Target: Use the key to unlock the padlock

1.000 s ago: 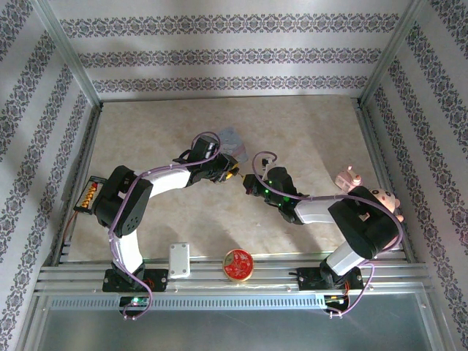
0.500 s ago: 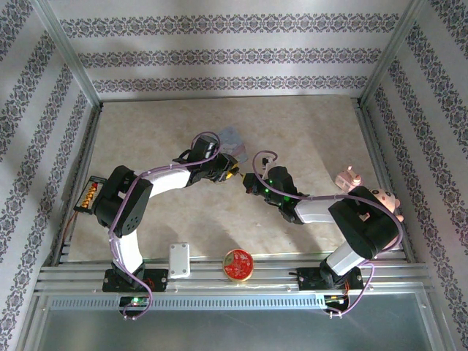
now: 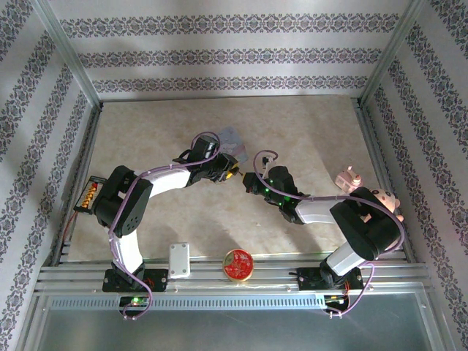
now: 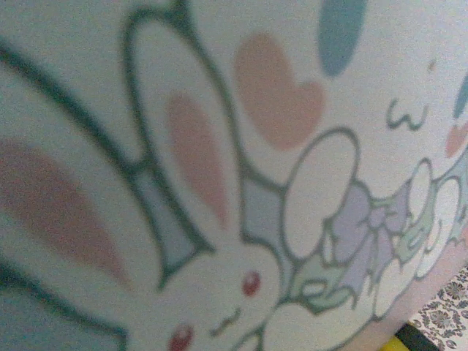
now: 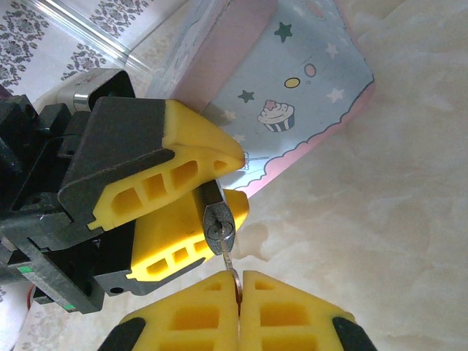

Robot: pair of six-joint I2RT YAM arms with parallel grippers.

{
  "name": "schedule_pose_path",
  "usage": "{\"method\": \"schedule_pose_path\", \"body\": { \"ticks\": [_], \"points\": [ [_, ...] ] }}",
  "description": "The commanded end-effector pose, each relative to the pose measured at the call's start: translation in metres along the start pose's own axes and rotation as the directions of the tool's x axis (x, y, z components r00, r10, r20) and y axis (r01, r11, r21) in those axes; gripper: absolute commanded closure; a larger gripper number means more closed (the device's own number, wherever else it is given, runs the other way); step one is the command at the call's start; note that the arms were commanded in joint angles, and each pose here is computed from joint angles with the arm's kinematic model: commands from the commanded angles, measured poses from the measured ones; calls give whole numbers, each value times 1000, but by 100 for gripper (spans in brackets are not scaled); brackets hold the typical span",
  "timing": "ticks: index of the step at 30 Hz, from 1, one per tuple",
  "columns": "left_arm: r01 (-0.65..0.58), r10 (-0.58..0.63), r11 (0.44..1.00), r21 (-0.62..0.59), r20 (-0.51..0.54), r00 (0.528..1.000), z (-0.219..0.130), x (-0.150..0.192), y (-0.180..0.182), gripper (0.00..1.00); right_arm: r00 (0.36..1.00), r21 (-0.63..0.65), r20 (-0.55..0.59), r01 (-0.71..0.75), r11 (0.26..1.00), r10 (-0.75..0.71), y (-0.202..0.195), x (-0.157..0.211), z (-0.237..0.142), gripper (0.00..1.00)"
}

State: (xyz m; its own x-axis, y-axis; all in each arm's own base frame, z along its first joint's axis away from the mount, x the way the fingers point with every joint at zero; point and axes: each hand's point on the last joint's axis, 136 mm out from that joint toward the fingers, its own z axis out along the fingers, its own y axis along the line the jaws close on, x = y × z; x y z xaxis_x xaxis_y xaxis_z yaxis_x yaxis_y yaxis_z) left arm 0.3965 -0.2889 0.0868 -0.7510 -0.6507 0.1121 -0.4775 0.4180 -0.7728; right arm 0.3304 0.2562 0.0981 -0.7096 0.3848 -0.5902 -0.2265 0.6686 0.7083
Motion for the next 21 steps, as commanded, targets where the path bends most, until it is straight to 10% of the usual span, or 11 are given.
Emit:
{"method": "schedule_pose_path", "body": {
  "ticks": [1, 21],
  "points": [
    [71, -72, 997, -16, -59, 996, 6, 5, 9, 100, 1000, -47, 18, -3, 999, 4, 11, -9, 5, 100],
    [46, -47, 999, -18, -78, 996, 6, 9, 8, 100, 997, -110, -35, -68, 992, 65, 21, -13, 16, 100]
  ]
}}
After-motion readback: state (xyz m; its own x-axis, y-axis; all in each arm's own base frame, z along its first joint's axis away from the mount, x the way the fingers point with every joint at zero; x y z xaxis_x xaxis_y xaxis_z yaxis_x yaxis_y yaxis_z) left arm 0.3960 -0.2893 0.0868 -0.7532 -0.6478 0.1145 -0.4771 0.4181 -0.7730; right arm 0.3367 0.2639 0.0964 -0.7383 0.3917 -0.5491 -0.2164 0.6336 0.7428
